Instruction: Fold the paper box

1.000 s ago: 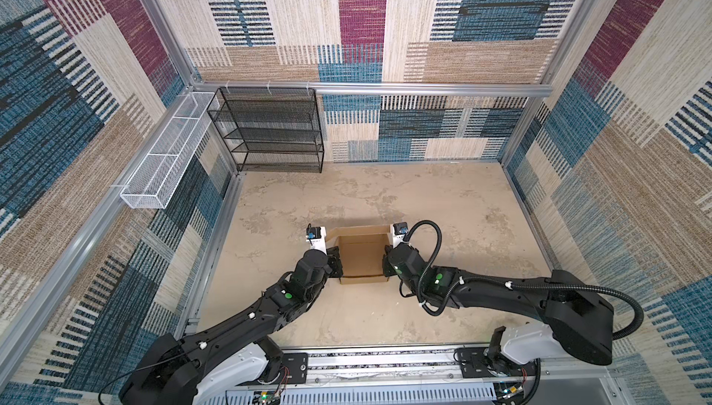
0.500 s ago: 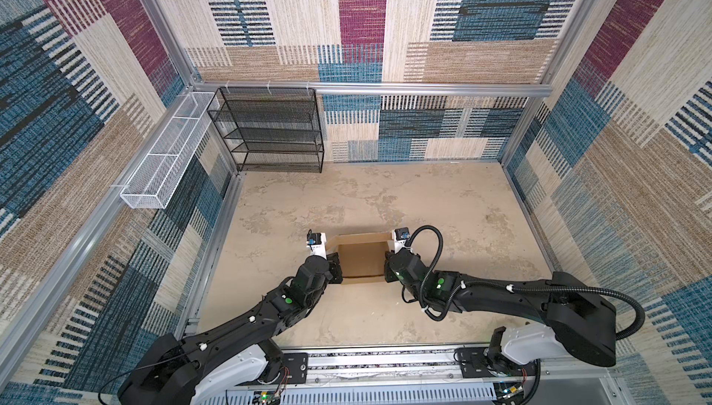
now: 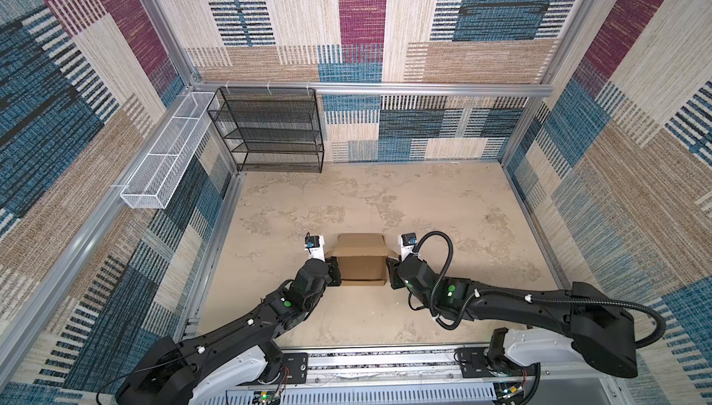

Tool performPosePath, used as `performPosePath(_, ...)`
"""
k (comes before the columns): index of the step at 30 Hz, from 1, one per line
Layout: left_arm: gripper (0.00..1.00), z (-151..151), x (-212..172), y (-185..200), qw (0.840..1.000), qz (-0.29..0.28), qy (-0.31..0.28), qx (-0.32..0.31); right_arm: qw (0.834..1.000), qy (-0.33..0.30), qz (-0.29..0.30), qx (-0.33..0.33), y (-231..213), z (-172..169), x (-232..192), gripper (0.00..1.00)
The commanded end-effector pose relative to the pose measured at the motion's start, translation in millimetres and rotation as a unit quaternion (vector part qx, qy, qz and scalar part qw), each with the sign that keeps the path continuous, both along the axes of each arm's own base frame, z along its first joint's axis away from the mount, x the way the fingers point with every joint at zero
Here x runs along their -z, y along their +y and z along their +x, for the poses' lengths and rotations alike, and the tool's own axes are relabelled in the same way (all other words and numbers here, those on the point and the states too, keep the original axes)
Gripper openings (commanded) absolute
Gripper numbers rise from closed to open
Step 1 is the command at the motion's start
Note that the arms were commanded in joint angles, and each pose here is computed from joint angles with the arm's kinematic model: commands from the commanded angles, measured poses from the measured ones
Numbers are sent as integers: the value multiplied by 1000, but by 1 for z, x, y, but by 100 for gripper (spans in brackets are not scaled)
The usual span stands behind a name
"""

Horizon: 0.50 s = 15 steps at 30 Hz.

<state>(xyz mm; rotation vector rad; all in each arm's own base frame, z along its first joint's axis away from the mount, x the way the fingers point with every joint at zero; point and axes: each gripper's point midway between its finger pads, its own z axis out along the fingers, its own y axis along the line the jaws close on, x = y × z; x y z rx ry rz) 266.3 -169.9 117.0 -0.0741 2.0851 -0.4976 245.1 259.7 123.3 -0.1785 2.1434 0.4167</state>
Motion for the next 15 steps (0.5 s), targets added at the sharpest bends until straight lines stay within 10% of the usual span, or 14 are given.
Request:
performPosePath(1,0,-5,15,7,999,19,26,-9,1000,8,9,8,-10,-6,1,45)
performPosePath(15,0,-6,16,4,999,14,31,-7,999,-31,20,32,-39,-11,-38,46)
